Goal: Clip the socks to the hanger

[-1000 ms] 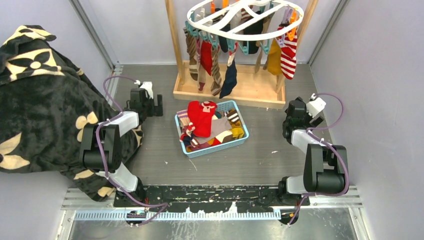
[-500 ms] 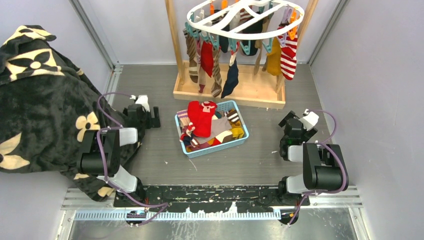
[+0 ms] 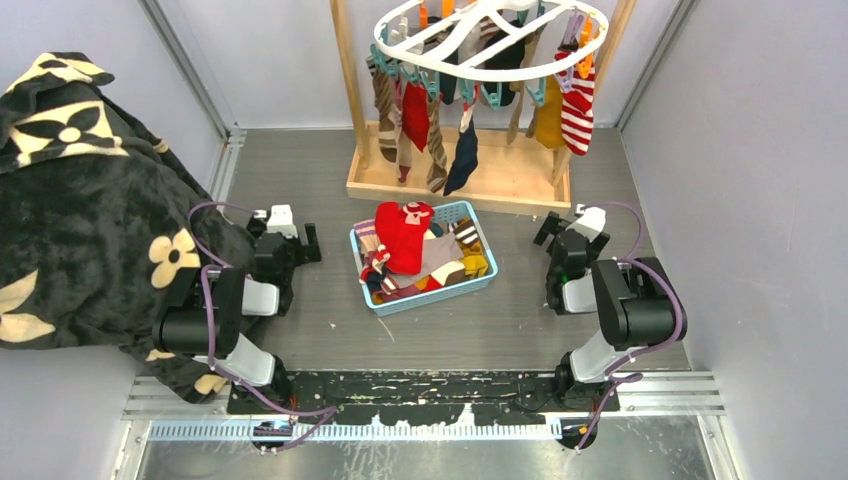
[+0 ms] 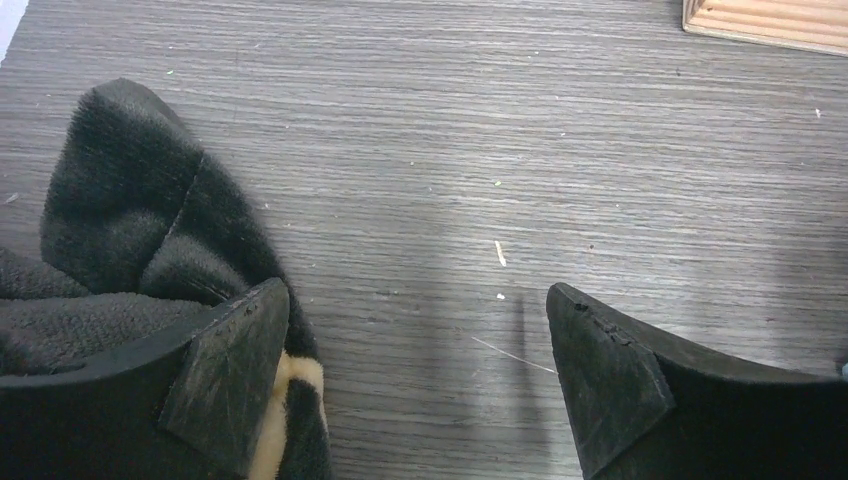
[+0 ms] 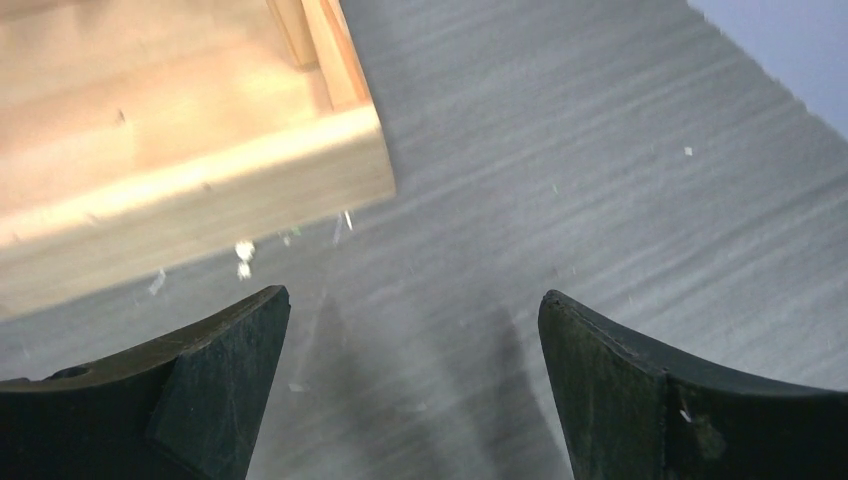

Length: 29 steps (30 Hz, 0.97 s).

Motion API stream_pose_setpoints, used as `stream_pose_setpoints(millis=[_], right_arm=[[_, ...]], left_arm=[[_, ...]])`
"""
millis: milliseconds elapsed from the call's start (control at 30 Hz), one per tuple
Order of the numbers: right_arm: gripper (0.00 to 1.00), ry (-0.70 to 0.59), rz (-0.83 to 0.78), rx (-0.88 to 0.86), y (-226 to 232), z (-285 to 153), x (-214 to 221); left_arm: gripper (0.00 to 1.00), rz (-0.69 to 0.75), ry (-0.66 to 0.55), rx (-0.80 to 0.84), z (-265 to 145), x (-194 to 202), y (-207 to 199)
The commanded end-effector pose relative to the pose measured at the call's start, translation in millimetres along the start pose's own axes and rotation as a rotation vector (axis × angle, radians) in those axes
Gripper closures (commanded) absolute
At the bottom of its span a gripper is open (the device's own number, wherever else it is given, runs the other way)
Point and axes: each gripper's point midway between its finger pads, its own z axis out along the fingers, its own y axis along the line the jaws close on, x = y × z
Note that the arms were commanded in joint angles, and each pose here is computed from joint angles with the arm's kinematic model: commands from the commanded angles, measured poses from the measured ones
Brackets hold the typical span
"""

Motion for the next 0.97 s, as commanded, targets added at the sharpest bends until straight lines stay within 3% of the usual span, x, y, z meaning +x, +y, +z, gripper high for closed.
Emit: stream_pose_setpoints(millis=[0, 933], right_arm=[[0.00, -0.044, -0.005, -0.005, 6.9, 9.8, -26.0], [0.00, -0.041, -0.003, -0.012, 8.1, 10.5, -26.3]], left_arm=[[0.00, -0.029, -0.126, -0.055, 5.6, -35.6, 8.6], [0.00, -0.029, -0.124, -0.055, 5.9, -35.6, 8.7]])
